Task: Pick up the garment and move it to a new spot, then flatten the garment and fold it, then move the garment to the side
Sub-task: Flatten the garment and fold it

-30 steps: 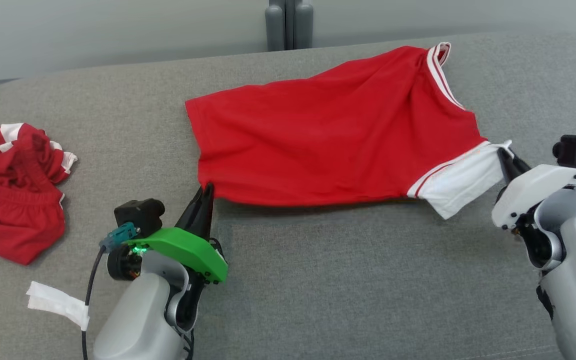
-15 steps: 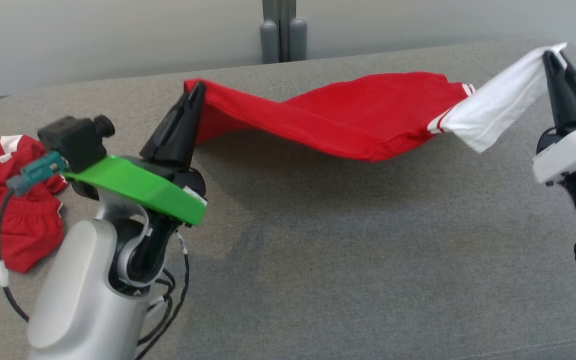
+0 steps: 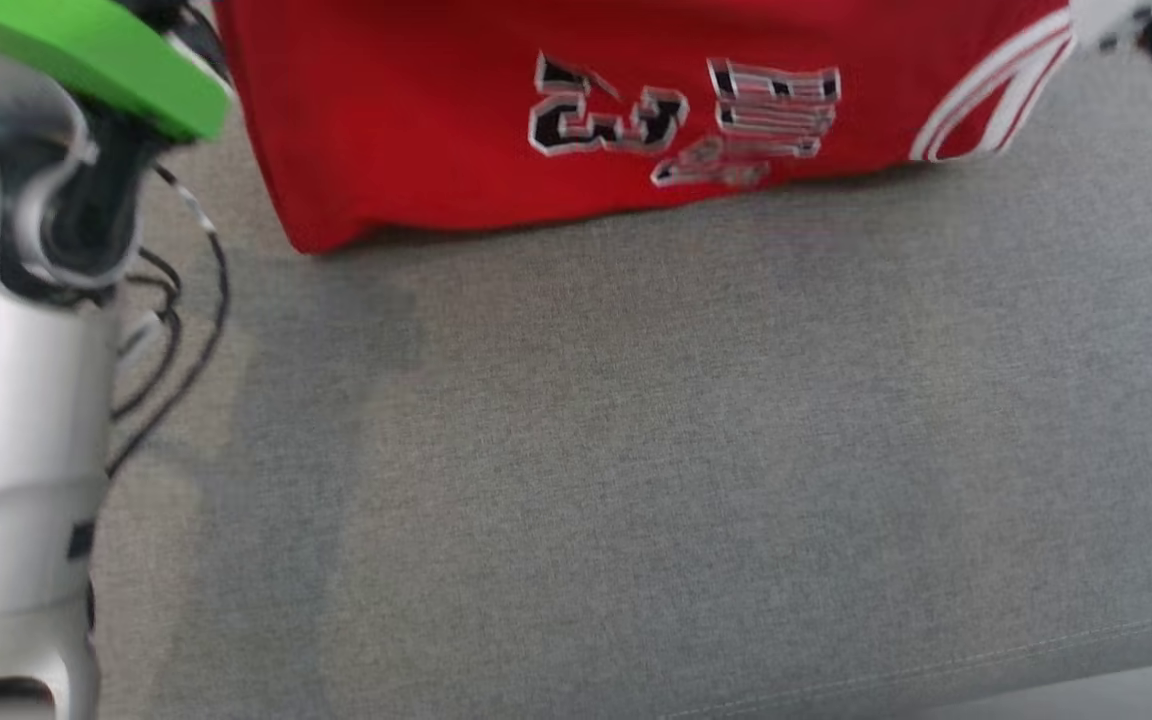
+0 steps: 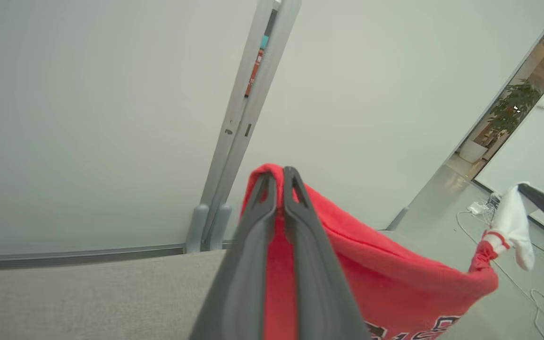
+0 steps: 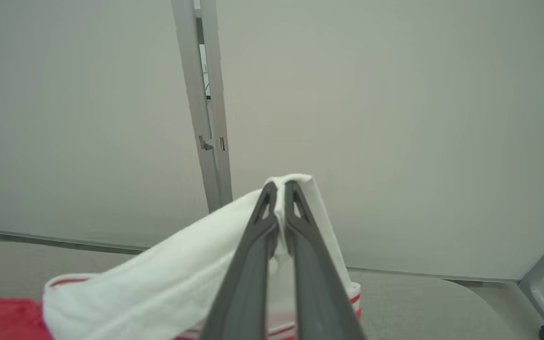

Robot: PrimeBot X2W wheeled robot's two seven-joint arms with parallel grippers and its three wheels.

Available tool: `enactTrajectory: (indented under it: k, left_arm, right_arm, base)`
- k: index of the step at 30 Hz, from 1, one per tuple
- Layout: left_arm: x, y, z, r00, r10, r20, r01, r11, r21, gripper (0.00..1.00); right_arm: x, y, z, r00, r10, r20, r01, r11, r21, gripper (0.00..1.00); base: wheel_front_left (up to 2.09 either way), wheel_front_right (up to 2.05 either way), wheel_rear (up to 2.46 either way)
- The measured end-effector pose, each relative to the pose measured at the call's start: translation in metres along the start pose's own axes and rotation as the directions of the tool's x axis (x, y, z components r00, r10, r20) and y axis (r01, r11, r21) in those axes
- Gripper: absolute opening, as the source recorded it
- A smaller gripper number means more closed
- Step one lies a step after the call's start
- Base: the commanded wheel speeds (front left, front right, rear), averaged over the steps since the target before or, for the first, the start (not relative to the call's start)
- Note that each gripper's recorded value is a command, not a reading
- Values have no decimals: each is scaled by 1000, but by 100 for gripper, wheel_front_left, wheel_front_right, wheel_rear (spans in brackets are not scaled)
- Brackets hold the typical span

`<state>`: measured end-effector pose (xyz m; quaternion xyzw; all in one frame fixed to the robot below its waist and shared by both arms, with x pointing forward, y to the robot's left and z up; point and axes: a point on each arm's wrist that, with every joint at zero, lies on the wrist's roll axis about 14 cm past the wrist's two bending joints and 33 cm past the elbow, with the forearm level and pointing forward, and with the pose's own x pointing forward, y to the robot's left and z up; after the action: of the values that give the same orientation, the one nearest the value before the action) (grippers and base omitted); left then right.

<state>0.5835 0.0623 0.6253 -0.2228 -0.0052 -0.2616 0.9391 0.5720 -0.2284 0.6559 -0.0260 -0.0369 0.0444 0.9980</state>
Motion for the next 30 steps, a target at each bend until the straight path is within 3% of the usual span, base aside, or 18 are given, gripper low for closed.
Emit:
enactTrajectory:
  k: [4, 10, 13, 16, 19, 24, 30]
  left_arm:
    - [40, 22, 42, 982, 18, 186, -30, 998, 63, 0]
    - [73, 23, 92, 886, -55, 461, 10, 995, 101, 0]
    - [75, 26, 102, 838, -72, 542, 24, 995, 94, 0]
    - [77, 37, 91, 839, -58, 541, 13, 996, 86, 0]
    - [78, 54, 59, 875, -21, 484, -11, 998, 63, 0]
    - [60, 93, -39, 959, 86, 268, -92, 996, 9, 0]
    - [9, 106, -115, 984, 165, 70, -163, 986, -40, 0]
  right_arm:
    - [43, -7, 39, 981, -25, 193, 29, 999, -21, 0]
    - [71, -21, 111, 850, -36, 526, 94, 992, -83, 0]
    - [82, -16, 113, 831, -7, 556, 90, 989, -121, 0]
    - [94, -17, 86, 864, 0, 504, 82, 987, -141, 0]
    - [100, -24, 54, 897, -9, 442, 84, 985, -150, 0]
    - [99, -7, -53, 978, 44, 202, -10, 986, -168, 0]
    - [57, 6, -139, 994, 92, -50, -97, 990, -105, 0]
  base:
    - [0, 0, 0]
    - [0, 0, 0]
    - [0, 0, 0]
    - [0, 0, 0]
    - [0, 0, 0]
    - [0, 0, 0]
    - [0, 0, 0]
